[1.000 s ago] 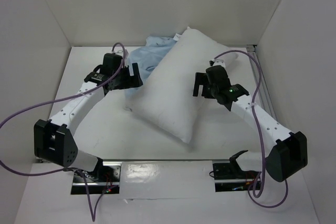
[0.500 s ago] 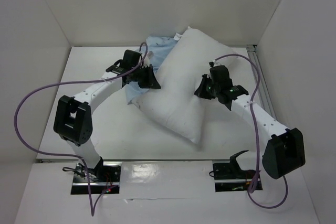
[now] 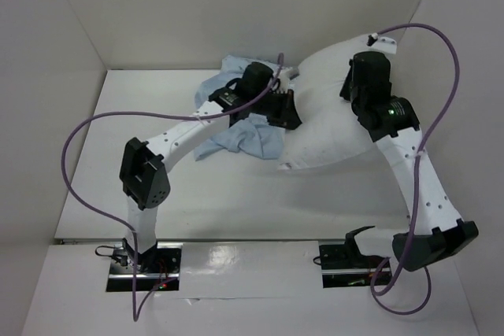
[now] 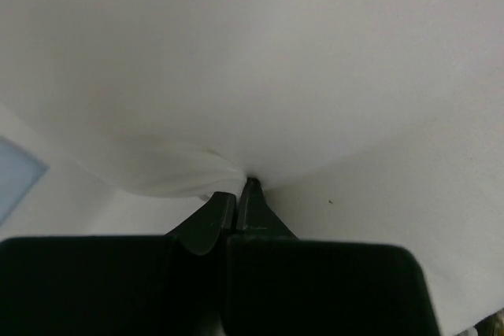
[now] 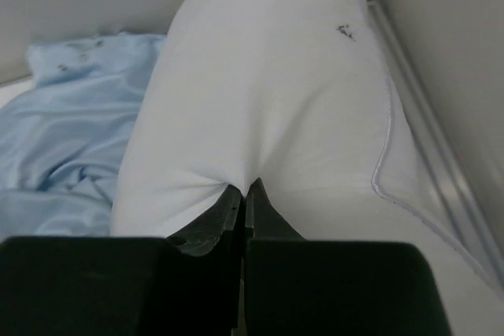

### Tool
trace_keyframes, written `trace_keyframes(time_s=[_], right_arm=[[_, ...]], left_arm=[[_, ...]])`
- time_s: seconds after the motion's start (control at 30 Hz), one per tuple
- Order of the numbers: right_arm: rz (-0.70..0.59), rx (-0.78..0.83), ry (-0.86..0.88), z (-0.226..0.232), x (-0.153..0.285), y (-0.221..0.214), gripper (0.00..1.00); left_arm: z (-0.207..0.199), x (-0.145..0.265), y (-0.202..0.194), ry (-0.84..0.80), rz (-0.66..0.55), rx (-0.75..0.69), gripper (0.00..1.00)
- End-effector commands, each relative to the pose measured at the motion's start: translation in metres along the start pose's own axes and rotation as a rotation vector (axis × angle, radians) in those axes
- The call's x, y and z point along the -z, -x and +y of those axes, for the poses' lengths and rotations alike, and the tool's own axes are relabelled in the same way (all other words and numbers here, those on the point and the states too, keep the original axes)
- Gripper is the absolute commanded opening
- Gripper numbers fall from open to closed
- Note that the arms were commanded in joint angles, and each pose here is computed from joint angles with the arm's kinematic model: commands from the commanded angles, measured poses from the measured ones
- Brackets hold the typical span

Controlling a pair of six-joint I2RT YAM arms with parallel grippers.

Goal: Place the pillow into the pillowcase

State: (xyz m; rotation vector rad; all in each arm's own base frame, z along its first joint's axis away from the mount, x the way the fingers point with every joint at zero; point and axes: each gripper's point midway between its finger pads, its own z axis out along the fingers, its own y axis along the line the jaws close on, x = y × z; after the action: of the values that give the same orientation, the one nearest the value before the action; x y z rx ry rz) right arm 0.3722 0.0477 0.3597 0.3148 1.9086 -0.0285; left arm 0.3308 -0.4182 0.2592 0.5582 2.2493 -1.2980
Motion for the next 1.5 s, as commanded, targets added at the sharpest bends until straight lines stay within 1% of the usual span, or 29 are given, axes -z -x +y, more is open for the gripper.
trace_keyframes(time_s=[0.0, 0.07, 0.1, 0.13, 0.17, 0.23, 0.27, 0.33, 0.37, 0.4, 0.47, 0.5, 0.53, 0.57, 0.6, 0.63, 0.7, 0.83, 0.87, 0.9, 0.97, 1.03, 1.13, 1.23, 1.27, 1.33, 1.4, 1.43, 1.47], right_arm=[[-0.023, 0.045, -0.207, -0.053, 0.021, -0.004, 0.00], [0.023, 0.062, -0.234, -0.063, 0.017, -0.028, 0.03], [0.091, 0.089, -0.226, -0.065, 0.010, -0.053, 0.37], [0.116, 0.104, -0.233, -0.068, 0.009, -0.062, 0.65], [0.124, 0.100, -0.237, -0.068, 0.008, -0.067, 0.83], [0.160, 0.117, -0.237, -0.067, 0.002, -0.076, 0.96], [0.149, 0.107, -0.220, -0.063, 0.004, -0.070, 0.96], [0.134, 0.077, -0.138, -0.045, 0.003, -0.058, 0.96], [0.131, 0.063, -0.089, -0.036, 0.003, -0.054, 0.94], [0.134, 0.052, -0.033, -0.025, 0.002, -0.054, 0.91], [0.154, 0.031, 0.144, 0.008, 0.005, -0.060, 0.80], [0.175, 0.027, 0.216, 0.025, 0.007, -0.068, 0.68], [0.190, 0.017, 0.278, 0.037, 0.011, -0.075, 0.64], [0.248, 0.027, 0.367, 0.058, 0.017, -0.100, 0.58], [0.282, 0.027, 0.405, 0.068, 0.021, -0.114, 0.49], [0.328, 0.033, 0.440, 0.077, 0.024, -0.132, 0.38], [0.443, 0.068, 0.495, 0.094, 0.040, -0.184, 0.30], [0.583, 0.066, 0.406, 0.082, 0.052, -0.252, 0.32], [0.608, 0.043, 0.370, 0.073, 0.057, -0.265, 0.37], [0.627, 0.043, 0.299, 0.059, 0.055, -0.274, 0.47], [0.617, 0.023, 0.217, 0.044, 0.055, -0.276, 0.56], [0.613, 0.023, 0.071, 0.016, 0.052, -0.279, 0.58], [0.540, 0.052, 0.062, 0.020, 0.052, -0.251, 0.58], [0.416, 0.022, 0.062, 0.027, 0.058, -0.206, 0.58], [0.366, 0.027, 0.013, 0.017, 0.058, -0.192, 0.57], [0.288, 0.001, -0.025, 0.010, 0.059, -0.162, 0.68], [0.242, 0.001, -0.150, -0.016, 0.051, -0.145, 0.83], [0.247, 0.014, -0.208, -0.025, 0.043, -0.144, 0.87], [0.233, -0.003, -0.286, -0.043, 0.035, -0.136, 0.87]], left_arm=[[-0.060, -0.032, -0.008, -0.185, 0.035, -0.077, 0.00], [-0.043, -0.050, -0.024, -0.142, 0.079, -0.043, 0.02], [-0.039, -0.051, -0.030, -0.129, 0.099, -0.017, 0.09], [-0.032, -0.052, -0.031, -0.092, 0.097, -0.006, 0.33], [-0.015, -0.049, -0.032, -0.050, 0.101, 0.009, 0.47], [-0.003, -0.031, -0.032, 0.016, 0.089, 0.005, 0.69], [0.009, -0.020, -0.023, 0.083, 0.047, 0.002, 0.84], [0.014, 0.011, -0.017, 0.157, -0.001, -0.015, 0.93], [0.019, 0.023, -0.013, 0.198, -0.024, -0.009, 0.93], [0.044, 0.035, -0.011, 0.290, -0.056, 0.013, 0.87], [0.061, 0.057, -0.009, 0.376, -0.083, 0.060, 0.78], [0.076, 0.079, 0.001, 0.432, -0.133, 0.078, 0.73], [0.090, 0.086, -0.006, 0.468, -0.131, 0.112, 0.69], [0.098, 0.094, -0.008, 0.484, -0.141, 0.140, 0.69], [0.114, 0.112, -0.002, 0.522, -0.177, 0.166, 0.69], [0.129, 0.115, -0.011, 0.549, -0.165, 0.208, 0.71], [0.144, 0.127, -0.014, 0.581, -0.174, 0.251, 0.77], [0.170, 0.135, -0.024, 0.624, -0.164, 0.312, 0.82], [0.174, 0.132, -0.029, 0.633, -0.148, 0.334, 0.82], [0.180, 0.130, -0.031, 0.649, -0.142, 0.339, 0.82], [0.188, 0.130, -0.038, 0.680, -0.129, 0.364, 0.82], [0.200, 0.127, -0.042, 0.703, -0.119, 0.393, 0.83], [0.199, 0.116, -0.043, 0.675, -0.093, 0.396, 0.83], [0.167, 0.086, -0.048, 0.528, -0.038, 0.348, 0.83], [0.152, 0.072, -0.049, 0.450, -0.017, 0.330, 0.83], [0.131, 0.046, -0.062, 0.368, 0.039, 0.312, 0.83], [0.112, 0.023, -0.075, 0.305, 0.091, 0.298, 0.83], [0.111, 0.011, -0.081, 0.292, 0.117, 0.306, 0.83], [0.105, 0.001, -0.087, 0.268, 0.134, 0.314, 0.83]])
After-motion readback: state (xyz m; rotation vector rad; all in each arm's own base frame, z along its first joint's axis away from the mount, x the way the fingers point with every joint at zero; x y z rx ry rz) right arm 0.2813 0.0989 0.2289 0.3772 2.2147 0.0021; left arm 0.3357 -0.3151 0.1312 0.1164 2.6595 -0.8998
